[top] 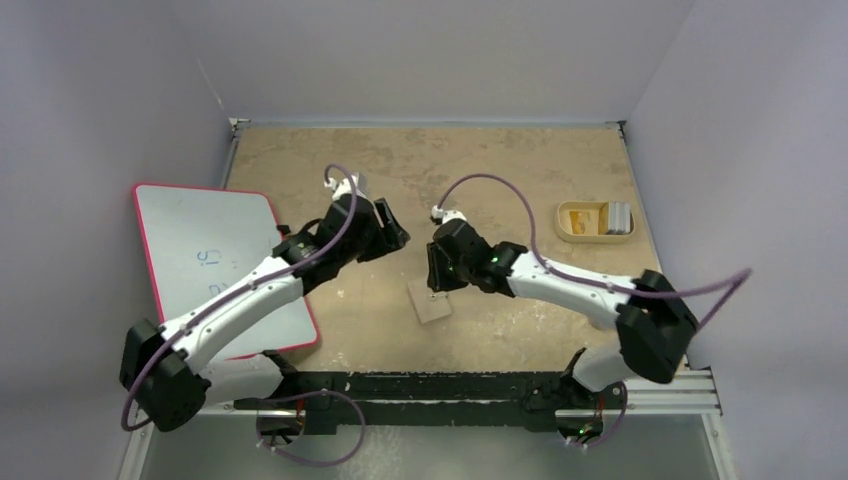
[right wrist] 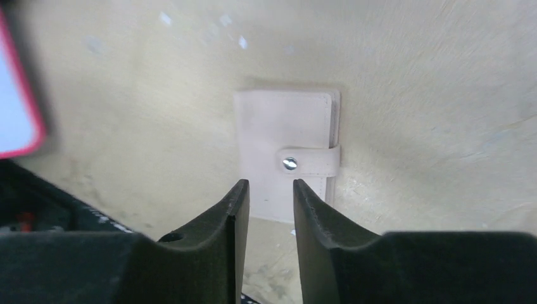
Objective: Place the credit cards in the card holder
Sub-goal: Close the card holder at the center of the board, then reset both arms
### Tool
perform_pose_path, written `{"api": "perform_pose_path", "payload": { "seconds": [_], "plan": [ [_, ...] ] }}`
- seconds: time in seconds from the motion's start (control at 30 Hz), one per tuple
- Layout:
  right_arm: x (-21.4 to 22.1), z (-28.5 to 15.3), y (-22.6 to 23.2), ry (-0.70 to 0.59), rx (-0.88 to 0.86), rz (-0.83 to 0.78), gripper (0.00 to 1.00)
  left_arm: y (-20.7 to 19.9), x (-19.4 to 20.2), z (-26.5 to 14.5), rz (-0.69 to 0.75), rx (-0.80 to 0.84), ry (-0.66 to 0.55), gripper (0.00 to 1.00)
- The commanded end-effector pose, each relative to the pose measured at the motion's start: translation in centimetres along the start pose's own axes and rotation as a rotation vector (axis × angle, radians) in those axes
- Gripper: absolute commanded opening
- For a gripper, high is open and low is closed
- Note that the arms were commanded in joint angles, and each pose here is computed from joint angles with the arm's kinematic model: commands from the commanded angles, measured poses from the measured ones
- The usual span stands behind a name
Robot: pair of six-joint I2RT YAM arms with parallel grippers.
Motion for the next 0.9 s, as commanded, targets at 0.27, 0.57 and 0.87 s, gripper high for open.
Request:
{"api": "perform_pose_path", "payload": {
  "seconds": [0.27,0.57,0.87],
  "plan": [
    [-8.3,-16.2,2.7,-0.505,-0.172,0.102,0.95,-1.4,-8.3,-14.2,0.2,0.024,-0.339,0.66],
    [-7.4,-20.5,1.1,-0.65,-0.287,0.174,0.99,-0.2,-7.7,-17.3,0.161,0.078,-0.405,0.68],
    [-7.3,-22.0,0.2,-0.722,-0.295,0.232,0.99,0.1,-6.6,-16.9,0.16,0.113,-0.377,0.7]
  ]
}}
Point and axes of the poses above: each gripper's point midway between its finger pads, its own z axis out along the fingers, its own y axis along the line the jaws close on, x = y × z, the point moved 8 cm from there along -z, back along the fingers, and after that the axes turned 7 degrees about z, right-handed, at the moved point
